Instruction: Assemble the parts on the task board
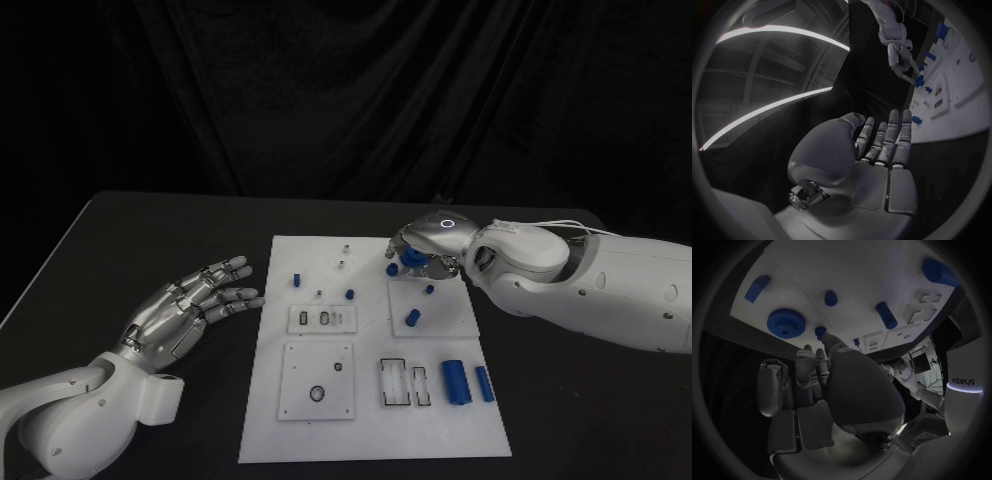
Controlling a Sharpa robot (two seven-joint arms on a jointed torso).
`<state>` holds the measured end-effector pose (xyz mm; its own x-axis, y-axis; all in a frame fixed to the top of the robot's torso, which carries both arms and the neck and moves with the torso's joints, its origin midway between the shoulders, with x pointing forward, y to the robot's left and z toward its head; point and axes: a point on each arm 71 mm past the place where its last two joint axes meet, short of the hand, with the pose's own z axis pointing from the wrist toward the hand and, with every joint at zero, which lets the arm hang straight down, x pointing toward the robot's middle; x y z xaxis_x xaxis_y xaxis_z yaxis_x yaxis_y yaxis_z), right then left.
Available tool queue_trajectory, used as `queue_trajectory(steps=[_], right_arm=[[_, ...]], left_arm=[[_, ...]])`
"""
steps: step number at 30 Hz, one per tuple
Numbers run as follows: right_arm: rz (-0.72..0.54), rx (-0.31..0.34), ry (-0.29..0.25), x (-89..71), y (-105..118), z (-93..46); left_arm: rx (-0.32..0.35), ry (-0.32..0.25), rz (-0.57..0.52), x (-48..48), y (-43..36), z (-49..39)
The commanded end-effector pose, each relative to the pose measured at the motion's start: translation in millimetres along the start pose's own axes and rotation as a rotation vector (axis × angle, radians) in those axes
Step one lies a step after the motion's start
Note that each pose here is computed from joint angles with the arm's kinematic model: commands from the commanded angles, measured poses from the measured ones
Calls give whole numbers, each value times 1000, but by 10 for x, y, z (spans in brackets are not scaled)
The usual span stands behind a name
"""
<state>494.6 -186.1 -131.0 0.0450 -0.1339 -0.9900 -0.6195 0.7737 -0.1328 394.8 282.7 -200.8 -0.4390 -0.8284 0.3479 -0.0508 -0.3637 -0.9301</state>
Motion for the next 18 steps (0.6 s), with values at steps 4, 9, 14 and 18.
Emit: queue_trajectory(steps=[4,9,14,18], right_arm=[[-42,15,-35,40,-7,20],[-41,8,-43,76,-1,45],[-38,-1,-58,105,10,63],[-37,-3,-59,130,14,80]], left_arm=[[170,17,-25,28,-121,-5],[170,20,-27,30,-116,2],[167,27,-32,37,-106,17],[165,29,-33,35,-99,27]])
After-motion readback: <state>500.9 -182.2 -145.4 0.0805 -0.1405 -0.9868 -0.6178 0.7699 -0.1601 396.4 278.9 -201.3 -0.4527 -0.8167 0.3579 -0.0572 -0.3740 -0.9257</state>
